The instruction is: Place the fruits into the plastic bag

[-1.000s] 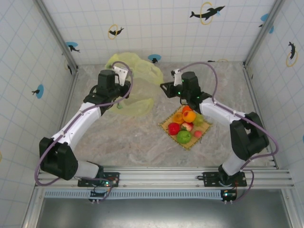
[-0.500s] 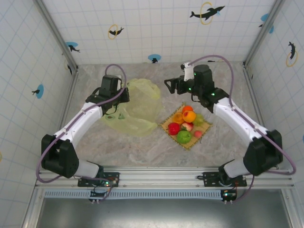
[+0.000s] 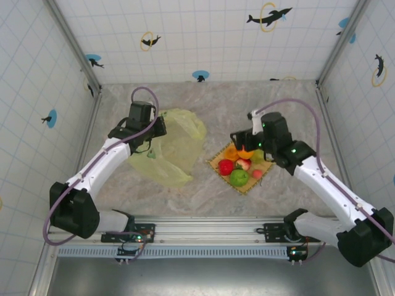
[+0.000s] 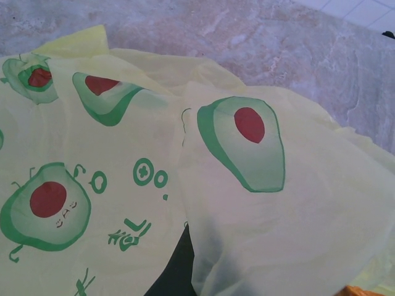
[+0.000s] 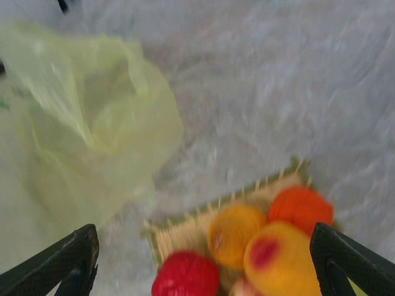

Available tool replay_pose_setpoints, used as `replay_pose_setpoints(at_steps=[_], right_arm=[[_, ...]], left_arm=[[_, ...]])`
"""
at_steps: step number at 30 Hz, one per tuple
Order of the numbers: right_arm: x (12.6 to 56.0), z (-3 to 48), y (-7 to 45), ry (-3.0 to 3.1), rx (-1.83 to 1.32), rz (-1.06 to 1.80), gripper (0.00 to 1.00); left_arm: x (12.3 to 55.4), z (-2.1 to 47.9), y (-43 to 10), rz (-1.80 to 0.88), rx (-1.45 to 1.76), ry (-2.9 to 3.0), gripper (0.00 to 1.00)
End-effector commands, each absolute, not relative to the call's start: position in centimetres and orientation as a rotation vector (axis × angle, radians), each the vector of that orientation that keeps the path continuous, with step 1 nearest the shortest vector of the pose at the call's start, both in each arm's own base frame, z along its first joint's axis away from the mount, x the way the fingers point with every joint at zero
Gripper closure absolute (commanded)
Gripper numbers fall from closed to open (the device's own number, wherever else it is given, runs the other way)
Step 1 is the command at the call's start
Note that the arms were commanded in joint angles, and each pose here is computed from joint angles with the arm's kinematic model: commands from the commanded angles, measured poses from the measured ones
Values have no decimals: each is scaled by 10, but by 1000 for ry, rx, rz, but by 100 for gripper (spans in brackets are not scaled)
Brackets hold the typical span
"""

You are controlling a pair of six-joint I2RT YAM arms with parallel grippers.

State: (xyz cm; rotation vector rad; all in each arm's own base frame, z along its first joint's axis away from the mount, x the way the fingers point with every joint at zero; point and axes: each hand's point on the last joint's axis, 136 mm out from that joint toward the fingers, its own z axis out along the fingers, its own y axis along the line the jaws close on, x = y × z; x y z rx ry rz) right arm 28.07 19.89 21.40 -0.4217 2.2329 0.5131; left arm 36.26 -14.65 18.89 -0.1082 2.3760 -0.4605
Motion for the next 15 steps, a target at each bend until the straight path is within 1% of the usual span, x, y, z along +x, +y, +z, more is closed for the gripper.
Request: replay_pose_setpoints(at_steps=[1, 4, 8, 9, 10, 12, 15], right_arm=[[250, 181, 190, 2335, -451, 386, 11], [230, 152, 185, 2392, -441, 269, 13], [207, 121, 170, 2464, -401, 160, 12], [202, 113, 168, 2484, -399, 157, 12], [198, 104, 166, 2505, -401, 166, 11], [192, 89, 165, 2530, -403, 190, 9], [193, 79, 169, 2531, -398, 233, 7]], left_arm=[[355, 186, -144, -474, -133, 2402, 100], [353, 184, -141, -461, -146, 2402, 100], [350, 176, -139, -473, -184, 2394, 100], [352, 179, -141, -493, -188, 2377, 100], [348, 168, -141, -500, -197, 2395, 100], [346, 164, -144, -523, -200, 2399, 100], [347, 163, -148, -544, -192, 2411, 100]])
